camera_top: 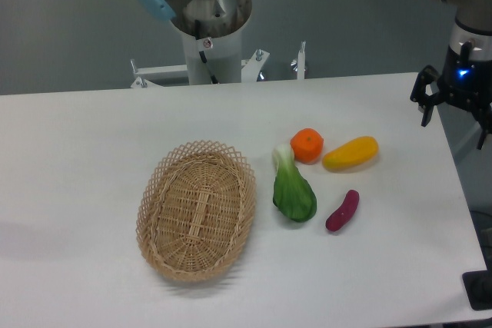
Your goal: Pick up the sweet potato from the table
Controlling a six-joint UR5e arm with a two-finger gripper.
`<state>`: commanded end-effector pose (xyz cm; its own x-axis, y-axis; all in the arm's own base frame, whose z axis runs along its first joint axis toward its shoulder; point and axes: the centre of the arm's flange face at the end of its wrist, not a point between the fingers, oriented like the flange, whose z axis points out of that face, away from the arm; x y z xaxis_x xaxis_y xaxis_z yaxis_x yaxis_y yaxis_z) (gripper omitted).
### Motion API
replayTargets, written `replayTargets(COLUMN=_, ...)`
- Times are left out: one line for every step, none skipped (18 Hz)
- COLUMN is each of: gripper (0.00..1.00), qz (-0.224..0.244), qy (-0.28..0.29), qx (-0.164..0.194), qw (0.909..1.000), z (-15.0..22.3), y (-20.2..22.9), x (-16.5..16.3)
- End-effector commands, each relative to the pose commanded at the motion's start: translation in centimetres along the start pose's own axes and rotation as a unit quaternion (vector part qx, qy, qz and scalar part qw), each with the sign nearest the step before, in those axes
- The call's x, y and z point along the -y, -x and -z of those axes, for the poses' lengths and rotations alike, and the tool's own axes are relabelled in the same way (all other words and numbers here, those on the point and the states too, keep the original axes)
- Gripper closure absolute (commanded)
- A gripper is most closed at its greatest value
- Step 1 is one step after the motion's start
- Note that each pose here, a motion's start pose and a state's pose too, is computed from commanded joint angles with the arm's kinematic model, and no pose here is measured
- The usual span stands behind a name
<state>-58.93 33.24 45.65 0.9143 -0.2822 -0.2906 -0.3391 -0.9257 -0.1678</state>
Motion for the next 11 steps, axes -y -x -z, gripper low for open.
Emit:
replayTargets(gripper=0.0, qz=0.0, qy=0.0, qx=-0.002, qw=1.0, z=-0.3, y=-0.2, x=-0.1)
replayTargets(gripper=0.0, qz=-0.001, qy=0.0, qx=-0.004, qw=1.0, z=-0.4, y=-0.3, x=0.0)
replayTargets(gripper=0.0, qz=-0.001, qy=-0.001, qx=-0.004, qw=1.0, z=-0.4, y=-0.3, x=0.1)
replayTargets(gripper=0.0, qz=-0.001, qy=0.0, qx=-0.002, qw=1.0, z=-0.4, y=-0.2, x=0.1)
replayTargets(gripper=0.0, qz=-0.003, qy=-0.001, qx=0.002, qw=1.0, z=-0.4, y=-0.2, x=0.2)
replayTargets(gripper=0.0, qz=-0.002, qy=-0.001, qx=0.003, qw=1.0, z=-0.5, y=-0.2, x=0.2)
replayTargets(gripper=0.0, qz=0.002, qy=-0.002, qx=0.002, qw=1.0, z=-0.6, y=-0.3, x=0.3)
replayTargets(gripper=0.0, qz=0.012, qy=-0.003, qx=0.001, qw=0.9999, z=-0.7, y=-0.4, x=0.8)
replayTargets(gripper=0.0, qz=0.027, qy=-0.004, qx=-0.001, qw=0.9996, z=-0.9, y=-0.5, x=1.5)
replayTargets(gripper=0.0, qz=0.037, qy=-0.005, qx=-0.001, qw=0.9993, z=-1.1, y=-0.6, x=2.0)
replayTargets(gripper=0.0, qz=0.04, qy=-0.007, qx=-0.004, qw=0.9992, z=-1.4, y=-0.7, x=2.5)
